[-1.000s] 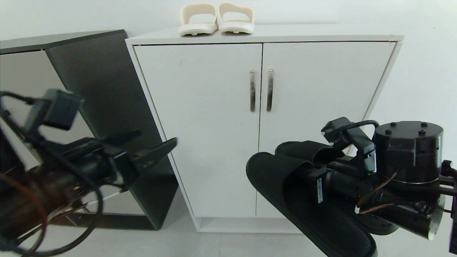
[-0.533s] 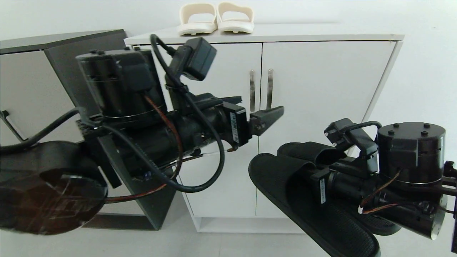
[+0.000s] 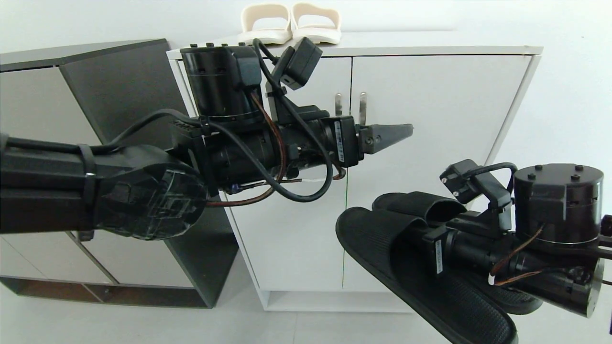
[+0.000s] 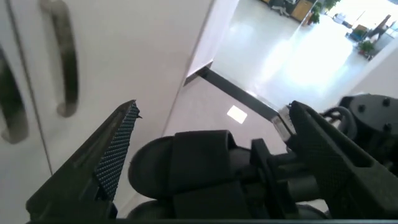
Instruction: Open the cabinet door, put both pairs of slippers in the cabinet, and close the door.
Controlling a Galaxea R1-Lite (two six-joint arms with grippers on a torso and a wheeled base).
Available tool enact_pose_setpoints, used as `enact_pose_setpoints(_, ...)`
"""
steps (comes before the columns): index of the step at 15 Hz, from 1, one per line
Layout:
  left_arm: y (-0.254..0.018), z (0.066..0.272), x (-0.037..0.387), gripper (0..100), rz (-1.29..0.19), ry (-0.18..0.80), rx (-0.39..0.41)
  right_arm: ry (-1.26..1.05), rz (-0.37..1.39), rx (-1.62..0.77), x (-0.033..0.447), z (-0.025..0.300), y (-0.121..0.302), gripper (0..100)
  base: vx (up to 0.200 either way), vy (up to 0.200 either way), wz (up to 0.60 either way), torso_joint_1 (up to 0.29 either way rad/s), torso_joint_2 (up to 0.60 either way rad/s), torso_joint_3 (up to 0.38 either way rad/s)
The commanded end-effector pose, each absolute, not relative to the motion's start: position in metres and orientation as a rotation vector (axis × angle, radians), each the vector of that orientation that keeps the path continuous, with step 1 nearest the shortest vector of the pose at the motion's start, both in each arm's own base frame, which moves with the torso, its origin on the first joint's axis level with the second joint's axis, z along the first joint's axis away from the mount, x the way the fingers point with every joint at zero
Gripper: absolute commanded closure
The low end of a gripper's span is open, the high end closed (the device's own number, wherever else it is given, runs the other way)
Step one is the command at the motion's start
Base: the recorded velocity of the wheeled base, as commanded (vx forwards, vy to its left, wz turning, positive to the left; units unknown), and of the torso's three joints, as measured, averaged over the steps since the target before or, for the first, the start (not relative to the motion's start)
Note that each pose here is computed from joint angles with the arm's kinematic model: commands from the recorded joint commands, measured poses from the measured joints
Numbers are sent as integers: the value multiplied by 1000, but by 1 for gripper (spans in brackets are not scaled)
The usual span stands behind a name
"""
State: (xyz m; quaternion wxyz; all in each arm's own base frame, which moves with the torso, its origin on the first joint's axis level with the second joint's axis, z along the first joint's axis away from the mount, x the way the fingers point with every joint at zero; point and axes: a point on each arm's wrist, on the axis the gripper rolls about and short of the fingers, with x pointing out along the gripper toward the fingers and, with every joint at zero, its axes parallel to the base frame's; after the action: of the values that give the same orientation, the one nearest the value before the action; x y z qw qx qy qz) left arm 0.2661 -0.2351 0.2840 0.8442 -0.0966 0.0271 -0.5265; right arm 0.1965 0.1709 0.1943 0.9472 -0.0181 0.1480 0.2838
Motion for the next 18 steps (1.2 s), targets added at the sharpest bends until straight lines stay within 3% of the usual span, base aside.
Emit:
enact_pose_setpoints(1, -238, 281, 283, 0, -1088, 56, -209, 300, 573, -36, 197, 195, 170, 100, 0, 0, 0, 0, 0, 0)
enact_pose_setpoints(10, -240, 272, 330, 0, -986, 30, -211, 307, 571, -39, 199, 193, 171, 100, 0, 0, 0, 0, 0, 0)
enact_pose_setpoints(17, -246, 271, 338, 0, -985, 40, -212, 308, 569, -40, 198, 192, 170, 100, 0, 0, 0, 0, 0, 0)
enact_pose_setpoints(18, -247, 271, 338, 100, -987, 38, -213, 308, 570, -39, 198, 192, 170, 100, 0, 0, 0, 0, 0, 0)
